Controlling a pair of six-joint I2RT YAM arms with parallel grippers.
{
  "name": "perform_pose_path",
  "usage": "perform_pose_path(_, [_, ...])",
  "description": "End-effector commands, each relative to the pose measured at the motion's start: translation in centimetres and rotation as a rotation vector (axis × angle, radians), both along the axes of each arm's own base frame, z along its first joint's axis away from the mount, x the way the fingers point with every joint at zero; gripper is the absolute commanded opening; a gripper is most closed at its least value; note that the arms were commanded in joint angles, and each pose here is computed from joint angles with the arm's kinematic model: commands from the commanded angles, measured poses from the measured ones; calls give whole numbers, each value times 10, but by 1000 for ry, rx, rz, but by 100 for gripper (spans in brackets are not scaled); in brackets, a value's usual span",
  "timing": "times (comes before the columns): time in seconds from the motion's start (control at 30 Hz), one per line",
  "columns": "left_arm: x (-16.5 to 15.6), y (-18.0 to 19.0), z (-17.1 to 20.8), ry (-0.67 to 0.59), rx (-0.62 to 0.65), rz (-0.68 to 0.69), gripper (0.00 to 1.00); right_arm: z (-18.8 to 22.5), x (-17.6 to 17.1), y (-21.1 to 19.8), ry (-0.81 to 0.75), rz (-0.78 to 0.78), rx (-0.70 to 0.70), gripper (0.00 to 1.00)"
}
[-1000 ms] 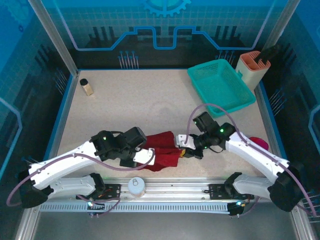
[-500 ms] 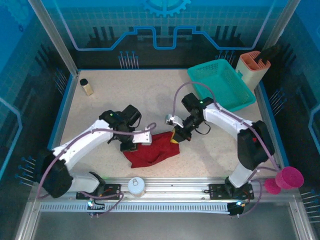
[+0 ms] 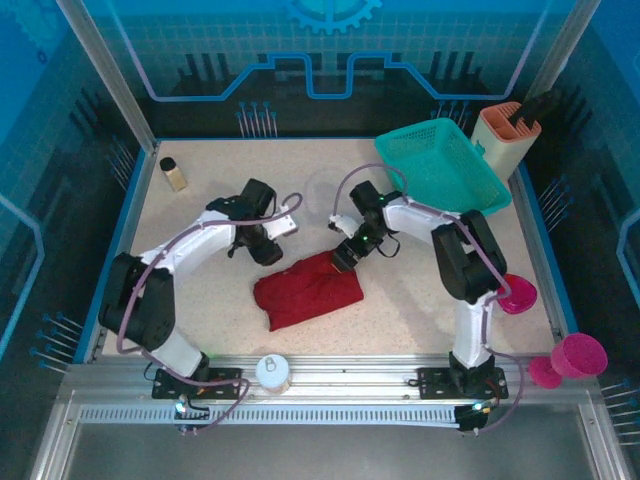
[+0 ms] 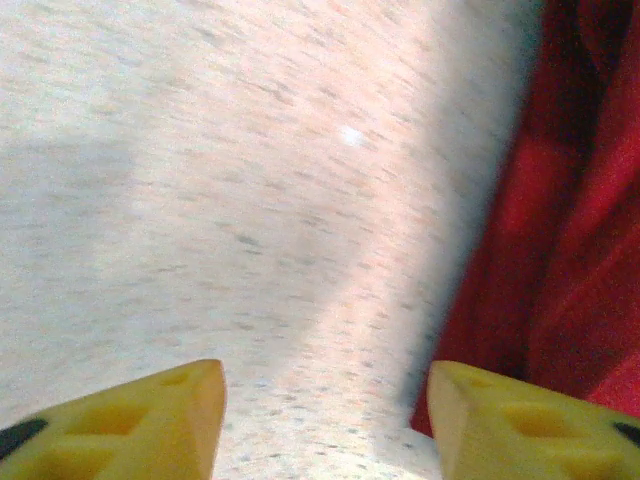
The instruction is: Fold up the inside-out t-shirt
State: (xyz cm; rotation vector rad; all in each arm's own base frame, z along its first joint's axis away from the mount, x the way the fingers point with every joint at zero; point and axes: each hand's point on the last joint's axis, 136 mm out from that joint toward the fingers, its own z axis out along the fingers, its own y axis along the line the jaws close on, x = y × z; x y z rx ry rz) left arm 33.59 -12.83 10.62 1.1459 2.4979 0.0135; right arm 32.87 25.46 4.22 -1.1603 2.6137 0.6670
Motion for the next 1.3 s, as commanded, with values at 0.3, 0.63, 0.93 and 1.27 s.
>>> perform_pose_path(0.3, [-75, -91, 81, 329, -824, 551, 61, 134, 0, -56, -214, -621, 285, 96])
perform_pose_path(0.63, [-110, -93, -22, 379, -570, 626, 55, 73, -86, 40, 348, -346, 350, 15])
perform_pose_path(0.93, [-62, -53, -60, 276, -457, 795, 56, 13, 2, 63, 253, -540, 302, 13])
perform_pose_path(1.27, [-92, -31, -121, 414, -302, 849, 54, -52, -18, 30, 291, -670, 128, 20])
